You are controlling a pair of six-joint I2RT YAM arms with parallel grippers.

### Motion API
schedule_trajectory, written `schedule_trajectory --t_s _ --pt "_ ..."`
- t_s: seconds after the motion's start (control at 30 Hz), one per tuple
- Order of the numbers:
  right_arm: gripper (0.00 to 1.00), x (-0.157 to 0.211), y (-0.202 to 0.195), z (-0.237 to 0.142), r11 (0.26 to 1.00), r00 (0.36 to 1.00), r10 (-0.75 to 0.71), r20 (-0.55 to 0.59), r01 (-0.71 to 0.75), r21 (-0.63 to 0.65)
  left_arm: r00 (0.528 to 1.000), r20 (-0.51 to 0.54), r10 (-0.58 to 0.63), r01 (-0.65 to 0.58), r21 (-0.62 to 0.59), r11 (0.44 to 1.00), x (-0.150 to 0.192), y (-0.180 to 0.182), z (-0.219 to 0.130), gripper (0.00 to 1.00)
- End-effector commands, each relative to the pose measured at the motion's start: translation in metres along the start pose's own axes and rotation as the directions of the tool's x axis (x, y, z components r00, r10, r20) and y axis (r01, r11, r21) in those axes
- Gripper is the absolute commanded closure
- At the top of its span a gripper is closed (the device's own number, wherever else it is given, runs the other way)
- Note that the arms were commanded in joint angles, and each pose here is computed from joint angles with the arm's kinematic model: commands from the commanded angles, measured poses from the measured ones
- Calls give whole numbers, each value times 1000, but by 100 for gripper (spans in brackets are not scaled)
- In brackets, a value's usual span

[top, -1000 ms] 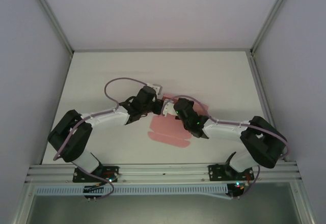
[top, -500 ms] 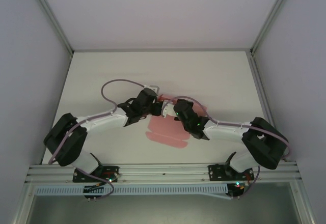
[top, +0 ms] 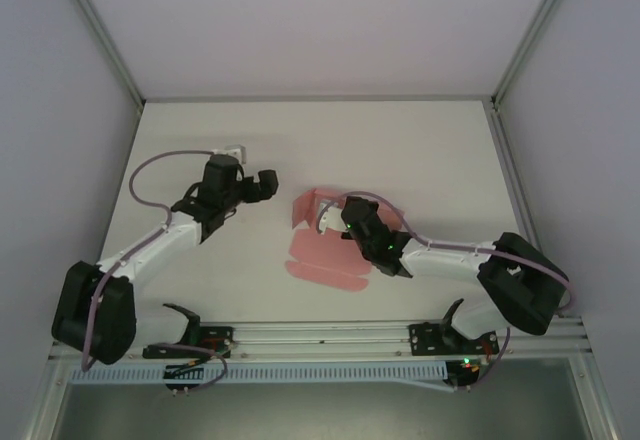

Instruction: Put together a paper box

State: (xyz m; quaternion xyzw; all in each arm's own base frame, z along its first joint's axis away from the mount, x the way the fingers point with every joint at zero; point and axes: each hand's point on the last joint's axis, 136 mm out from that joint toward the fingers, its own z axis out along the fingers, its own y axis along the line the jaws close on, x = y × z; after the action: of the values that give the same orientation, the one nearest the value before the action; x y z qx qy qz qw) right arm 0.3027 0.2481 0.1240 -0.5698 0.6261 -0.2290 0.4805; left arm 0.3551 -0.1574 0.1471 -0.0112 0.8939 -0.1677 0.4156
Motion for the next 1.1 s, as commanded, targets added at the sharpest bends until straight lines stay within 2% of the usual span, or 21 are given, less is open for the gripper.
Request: schedule_trajectory --t_s 0.0,0.07,0.17,0.33,0.57,0.67,0.93,1.07 --pt "100 8 8 1 1000 1000 -14 -20 14 -21 987 -110 121 -110 97 989 31 -9 20 1" --pt "100 8 8 1 1000 1000 -15 -25 15 -23 973 -164 162 -133 177 975 47 -19 28 3" --pt "100 11 9 2 999 999 -19 -34 18 -26 962 -176 211 -157 276 948 62 -34 31 5" --pt "100 10 10 3 999 999 -15 -35 14 -29 933 -199 301 -226 328 917 80 -48 34 8" --pt "100 11 13 3 999 999 -13 -40 11 -45 875 -165 454 -342 453 823 105 -89 31 19" --pt "100 13 13 4 999 999 -18 -50 16 -44 870 -151 470 -349 485 802 111 -97 31 20" --pt "100 11 13 3 999 999 -12 -43 10 -50 890 -120 440 -335 483 809 106 -103 43 31" --pt "100 12 17 3 998 999 -19 -46 16 -67 897 -69 438 -332 549 767 102 -118 40 33"
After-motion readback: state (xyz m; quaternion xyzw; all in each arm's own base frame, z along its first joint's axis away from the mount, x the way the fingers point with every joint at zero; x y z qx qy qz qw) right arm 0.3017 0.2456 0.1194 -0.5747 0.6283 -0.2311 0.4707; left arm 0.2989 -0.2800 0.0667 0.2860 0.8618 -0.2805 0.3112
